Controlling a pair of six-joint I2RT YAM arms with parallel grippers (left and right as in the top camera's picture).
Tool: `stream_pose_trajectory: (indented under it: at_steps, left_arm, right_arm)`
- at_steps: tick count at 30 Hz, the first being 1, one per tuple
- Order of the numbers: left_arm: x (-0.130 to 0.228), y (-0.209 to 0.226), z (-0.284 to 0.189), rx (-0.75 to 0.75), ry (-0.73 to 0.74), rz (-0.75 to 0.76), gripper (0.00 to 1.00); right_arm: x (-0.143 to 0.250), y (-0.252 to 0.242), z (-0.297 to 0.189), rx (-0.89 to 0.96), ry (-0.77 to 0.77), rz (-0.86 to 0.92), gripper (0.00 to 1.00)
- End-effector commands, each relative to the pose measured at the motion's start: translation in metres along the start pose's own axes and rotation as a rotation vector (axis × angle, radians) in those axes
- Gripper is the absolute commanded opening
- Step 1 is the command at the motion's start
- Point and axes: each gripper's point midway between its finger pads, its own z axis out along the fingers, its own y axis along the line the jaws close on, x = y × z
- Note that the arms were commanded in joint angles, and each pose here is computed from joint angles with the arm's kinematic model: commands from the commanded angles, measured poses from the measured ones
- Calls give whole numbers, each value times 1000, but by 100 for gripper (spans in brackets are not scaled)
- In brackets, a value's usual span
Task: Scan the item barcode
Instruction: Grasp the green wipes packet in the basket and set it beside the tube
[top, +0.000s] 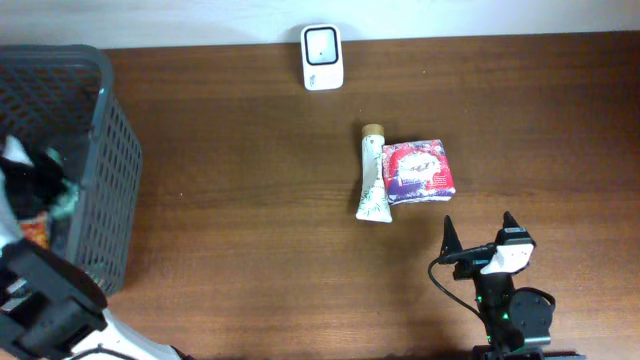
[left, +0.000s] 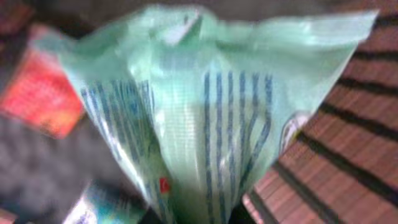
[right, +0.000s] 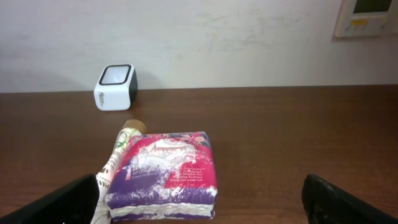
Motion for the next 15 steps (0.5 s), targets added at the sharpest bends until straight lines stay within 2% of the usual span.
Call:
stream_pose_trajectory:
  at_steps: [1, 4, 6, 7, 8, 9, 14, 15]
  left_arm:
    - [-23, -55, -140, 243, -272, 59, 0]
    - [3, -94, -218, 390, -396, 149, 0]
    - [37, -126, -242, 479, -391, 244, 0]
    - [51, -145, -246, 527, -381, 346, 0]
    - [85, -190, -245, 621, -326, 559, 0]
    - [102, -211, -236, 639, -272, 623, 0]
    - [181, -278, -161, 622, -14, 839, 0]
    - [200, -296, -138, 632, 42, 844, 0]
  right_arm:
    - [3, 1, 0, -5, 6, 4, 99]
    - [3, 1, 0, -5, 6, 4, 99]
    - [3, 1, 0, -5, 6, 4, 99]
    - [3, 1, 0, -6, 6, 4, 99]
    - [3, 1, 0, -5, 6, 4, 99]
    - [3, 1, 0, -6, 6, 4, 99]
    - [3, 1, 0, -5, 6, 4, 99]
    - [3, 1, 0, -5, 6, 4, 99]
